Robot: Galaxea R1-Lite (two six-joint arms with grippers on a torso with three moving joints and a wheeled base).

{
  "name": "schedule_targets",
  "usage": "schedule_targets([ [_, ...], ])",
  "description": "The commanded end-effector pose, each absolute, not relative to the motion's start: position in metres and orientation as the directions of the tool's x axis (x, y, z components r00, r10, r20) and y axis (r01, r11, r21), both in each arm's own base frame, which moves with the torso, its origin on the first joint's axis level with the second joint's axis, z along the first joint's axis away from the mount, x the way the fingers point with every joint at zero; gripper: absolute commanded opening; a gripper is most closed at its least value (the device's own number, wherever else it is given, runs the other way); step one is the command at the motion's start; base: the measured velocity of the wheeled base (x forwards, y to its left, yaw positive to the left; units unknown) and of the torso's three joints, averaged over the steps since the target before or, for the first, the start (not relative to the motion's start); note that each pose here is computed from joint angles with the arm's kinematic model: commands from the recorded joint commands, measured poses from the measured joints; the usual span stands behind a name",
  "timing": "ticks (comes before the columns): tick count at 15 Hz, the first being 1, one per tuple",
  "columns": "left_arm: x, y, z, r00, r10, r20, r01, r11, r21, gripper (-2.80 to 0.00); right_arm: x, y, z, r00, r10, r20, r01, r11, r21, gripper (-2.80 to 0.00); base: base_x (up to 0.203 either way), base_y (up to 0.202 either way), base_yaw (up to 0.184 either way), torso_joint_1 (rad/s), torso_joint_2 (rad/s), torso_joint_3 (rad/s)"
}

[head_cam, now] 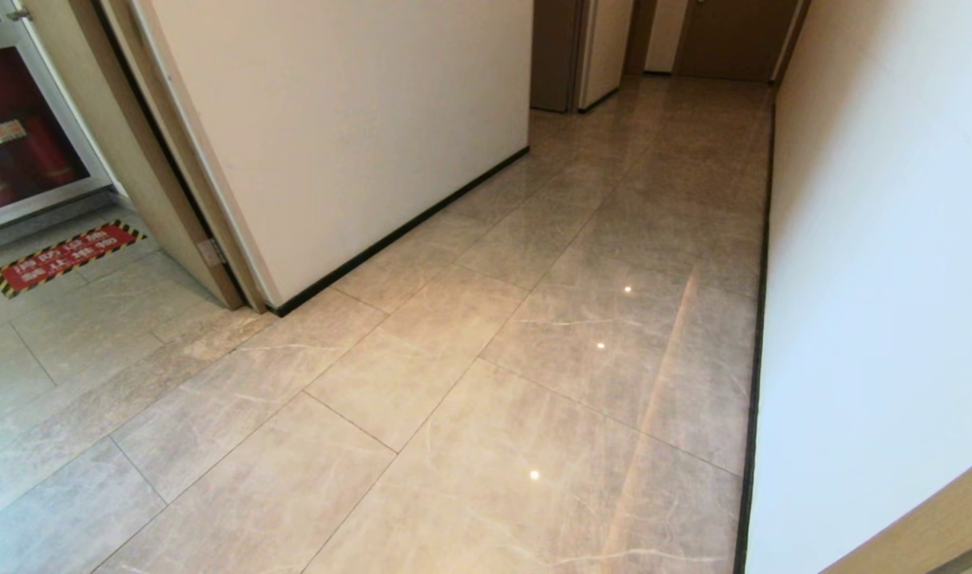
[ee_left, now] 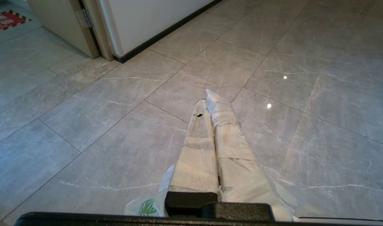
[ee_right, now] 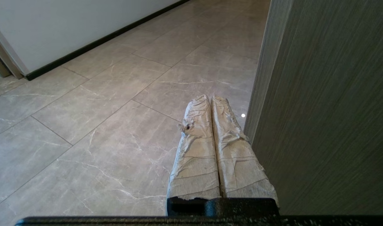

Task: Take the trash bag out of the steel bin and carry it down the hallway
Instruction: Put the trash bag at the door

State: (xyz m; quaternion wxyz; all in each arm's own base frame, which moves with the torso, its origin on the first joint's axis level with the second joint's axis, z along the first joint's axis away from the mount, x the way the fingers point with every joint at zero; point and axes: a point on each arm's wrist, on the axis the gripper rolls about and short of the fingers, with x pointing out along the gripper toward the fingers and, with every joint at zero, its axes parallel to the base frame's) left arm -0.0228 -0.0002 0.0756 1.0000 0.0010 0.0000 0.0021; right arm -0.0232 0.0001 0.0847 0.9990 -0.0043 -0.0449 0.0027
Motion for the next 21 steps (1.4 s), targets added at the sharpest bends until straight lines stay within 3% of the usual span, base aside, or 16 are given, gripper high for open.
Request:
schedule_targets([
  [1,-0.0227,-0.0002,0.0757,1.000,0.005,-0.001,-0.005,1.000,0.002,-2.80,-0.0202,0.0001,0.0742,0.999,0.006,0.053,-0.006,1.000,-0.009,-2.80,0.000,0.000,0.000,0.000,0.00,0.000],
  [12,-0.0229,-0.0003,0.0758,1.000,0.004,-0.004,-0.004,0.999,0.040,-2.80,-0.0202,0.0001,0.0743,0.999,0.008,0.053,-0.007,1.000,-0.010,-2.80,0.000,0.000,0.000,0.000,0.00,-0.003],
  [21,-0.0228,-0.0003,0.0753,1.000,0.003,-0.006,-0.003,0.999,0.046,-2.80,-0.0202,0.0001,0.0743,0.999,0.007,0.053,-0.006,1.000,-0.010,-2.80,0.000,0.000,0.000,0.004,0.00,-0.172],
])
